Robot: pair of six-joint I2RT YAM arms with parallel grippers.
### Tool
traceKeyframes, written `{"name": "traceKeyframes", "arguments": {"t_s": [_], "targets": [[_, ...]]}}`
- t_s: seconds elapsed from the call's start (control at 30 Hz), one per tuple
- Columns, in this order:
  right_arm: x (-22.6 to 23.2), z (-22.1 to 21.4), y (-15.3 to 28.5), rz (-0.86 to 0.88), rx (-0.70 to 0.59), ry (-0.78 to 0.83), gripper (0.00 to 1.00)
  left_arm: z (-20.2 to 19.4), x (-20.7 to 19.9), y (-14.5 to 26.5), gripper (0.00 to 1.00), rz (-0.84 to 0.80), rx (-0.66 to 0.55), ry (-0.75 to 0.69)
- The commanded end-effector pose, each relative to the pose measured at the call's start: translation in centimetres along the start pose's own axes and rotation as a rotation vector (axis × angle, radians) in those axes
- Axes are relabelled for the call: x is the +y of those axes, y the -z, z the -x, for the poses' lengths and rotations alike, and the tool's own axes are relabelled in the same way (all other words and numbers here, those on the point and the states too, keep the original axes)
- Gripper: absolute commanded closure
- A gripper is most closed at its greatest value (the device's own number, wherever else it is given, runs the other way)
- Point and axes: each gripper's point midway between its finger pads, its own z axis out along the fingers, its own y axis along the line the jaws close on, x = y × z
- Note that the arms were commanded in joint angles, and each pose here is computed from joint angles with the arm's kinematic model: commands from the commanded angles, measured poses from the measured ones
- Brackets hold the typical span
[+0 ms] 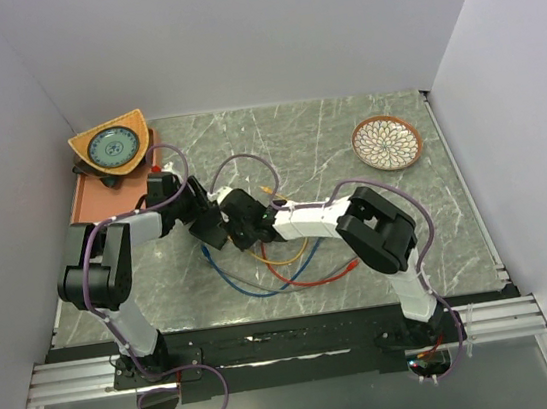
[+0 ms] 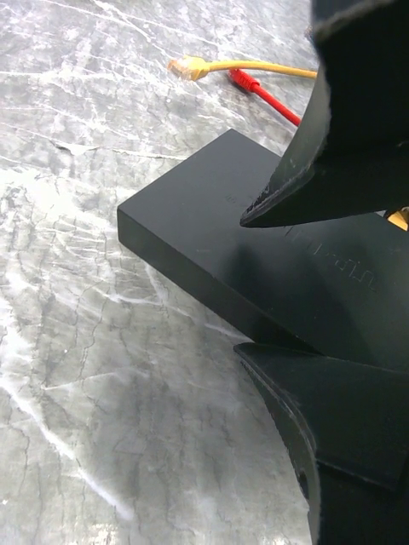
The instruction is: Insert the plug into the switch port
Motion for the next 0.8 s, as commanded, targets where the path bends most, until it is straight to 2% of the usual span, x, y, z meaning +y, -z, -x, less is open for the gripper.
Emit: {"name": "traceKeyframes", "arguments": {"t_s": [0.0,0.53,0.77], "targets": [[1.5,11.3,0.6,0.042,-0.353,-0.052,1.00,-9.6,-0.6,1.7,0.39,-0.012,0.328,0.100],[2.2,15.4,1.0,0.081,-0.418,-0.033,1.00,-11.3,-2.3,1.9,0.46,-0.037,0.356,0.070],[2.7,17.3,1.3,0.098,-0.439,-0.033,1.00,-11.7,-2.4,1.8,0.46,-0.024,0.358,0.060]]}}
